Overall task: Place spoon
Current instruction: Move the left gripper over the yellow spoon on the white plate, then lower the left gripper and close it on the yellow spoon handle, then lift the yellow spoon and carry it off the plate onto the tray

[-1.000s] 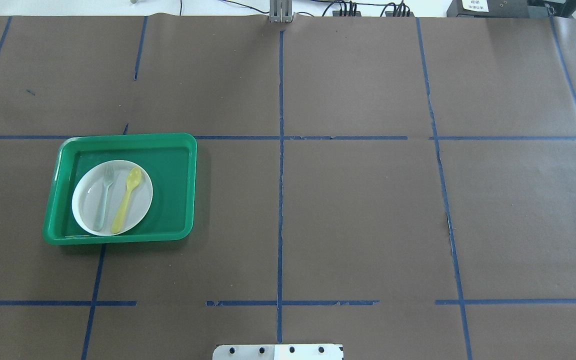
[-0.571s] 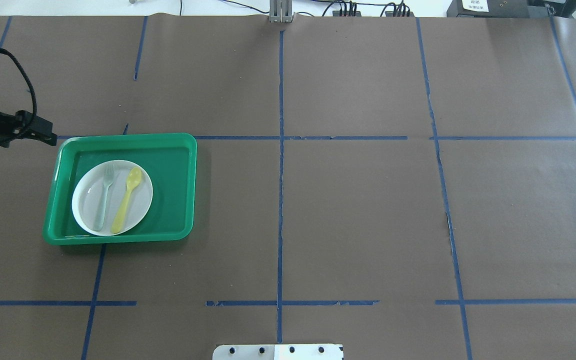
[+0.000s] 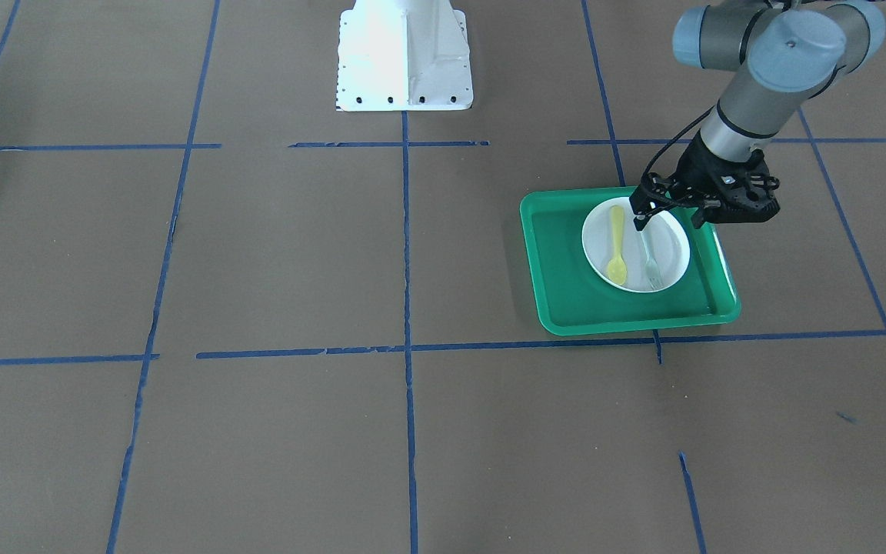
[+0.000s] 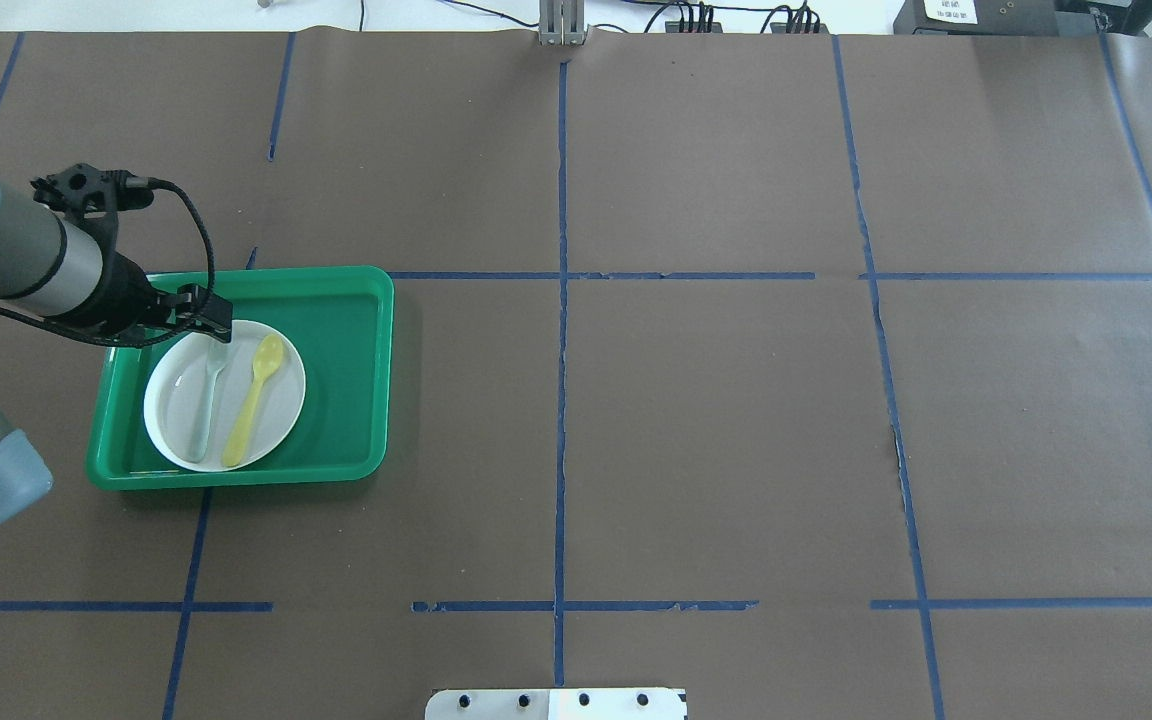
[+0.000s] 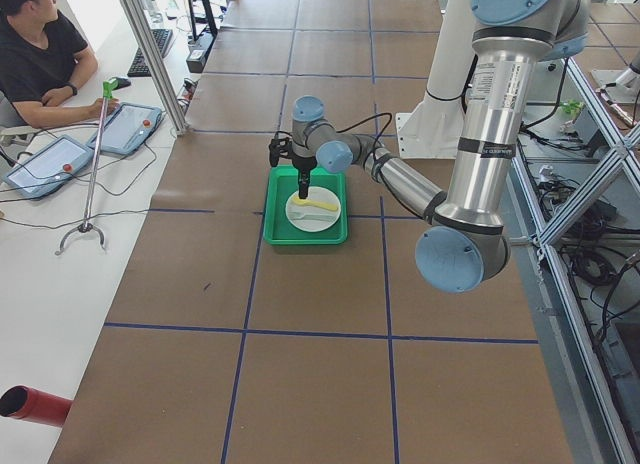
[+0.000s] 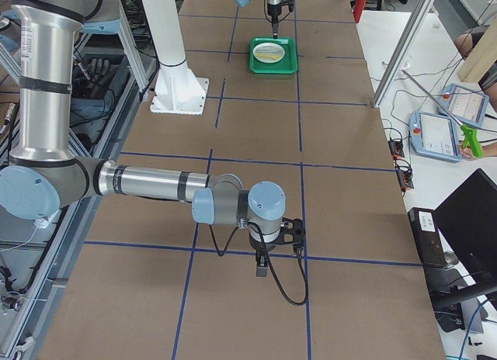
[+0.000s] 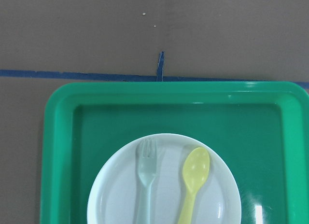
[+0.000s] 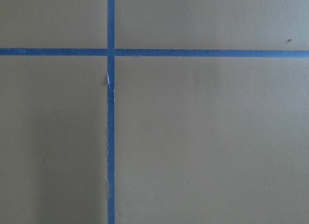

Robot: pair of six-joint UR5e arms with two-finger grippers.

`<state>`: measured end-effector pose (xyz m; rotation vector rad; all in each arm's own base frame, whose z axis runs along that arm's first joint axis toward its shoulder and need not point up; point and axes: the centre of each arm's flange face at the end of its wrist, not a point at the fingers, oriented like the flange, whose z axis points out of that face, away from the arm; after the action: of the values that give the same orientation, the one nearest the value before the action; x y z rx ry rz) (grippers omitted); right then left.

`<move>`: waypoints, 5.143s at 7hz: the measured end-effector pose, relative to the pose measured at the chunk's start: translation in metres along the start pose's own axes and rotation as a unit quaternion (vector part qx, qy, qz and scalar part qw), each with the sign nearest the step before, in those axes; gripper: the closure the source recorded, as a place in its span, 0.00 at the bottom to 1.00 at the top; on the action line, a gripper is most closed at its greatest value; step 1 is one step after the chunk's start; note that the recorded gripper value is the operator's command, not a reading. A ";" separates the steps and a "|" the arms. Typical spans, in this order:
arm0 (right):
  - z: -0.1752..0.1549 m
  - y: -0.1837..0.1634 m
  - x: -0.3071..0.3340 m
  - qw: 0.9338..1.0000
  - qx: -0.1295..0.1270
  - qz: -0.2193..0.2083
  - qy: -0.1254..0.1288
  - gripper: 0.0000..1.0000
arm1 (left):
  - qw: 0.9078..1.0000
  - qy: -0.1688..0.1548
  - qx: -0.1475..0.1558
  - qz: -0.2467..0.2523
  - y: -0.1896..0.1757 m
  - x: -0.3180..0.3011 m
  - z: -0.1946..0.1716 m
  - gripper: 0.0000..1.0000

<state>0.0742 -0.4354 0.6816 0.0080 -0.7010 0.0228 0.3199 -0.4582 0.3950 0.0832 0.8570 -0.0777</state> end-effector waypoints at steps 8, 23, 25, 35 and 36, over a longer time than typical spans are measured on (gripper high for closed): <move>0.000 0.000 0.000 1.000 0.000 0.000 0.000 0.00 | 0.999 -0.001 -0.026 0.028 0.010 0.020 0.082 0.30; 0.000 0.000 0.000 1.000 0.000 0.000 0.000 0.00 | 0.999 -0.003 -0.040 0.034 0.024 0.021 0.093 1.00; 0.000 0.000 0.000 1.000 0.000 0.000 0.000 0.00 | 0.999 -0.001 -0.039 0.034 0.024 0.020 0.090 1.00; 0.000 0.000 0.000 1.000 0.000 0.000 0.000 0.00 | 0.998 -0.020 -0.055 0.014 -0.013 0.107 -0.012 1.00; 0.000 0.000 0.000 1.000 0.000 0.000 0.000 0.00 | 0.998 -0.009 -0.057 0.001 -0.011 0.119 0.000 1.00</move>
<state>0.0742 -0.4354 0.6816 0.0082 -0.7011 0.0226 0.3959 -0.4730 0.3045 -0.0240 0.8409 -0.0268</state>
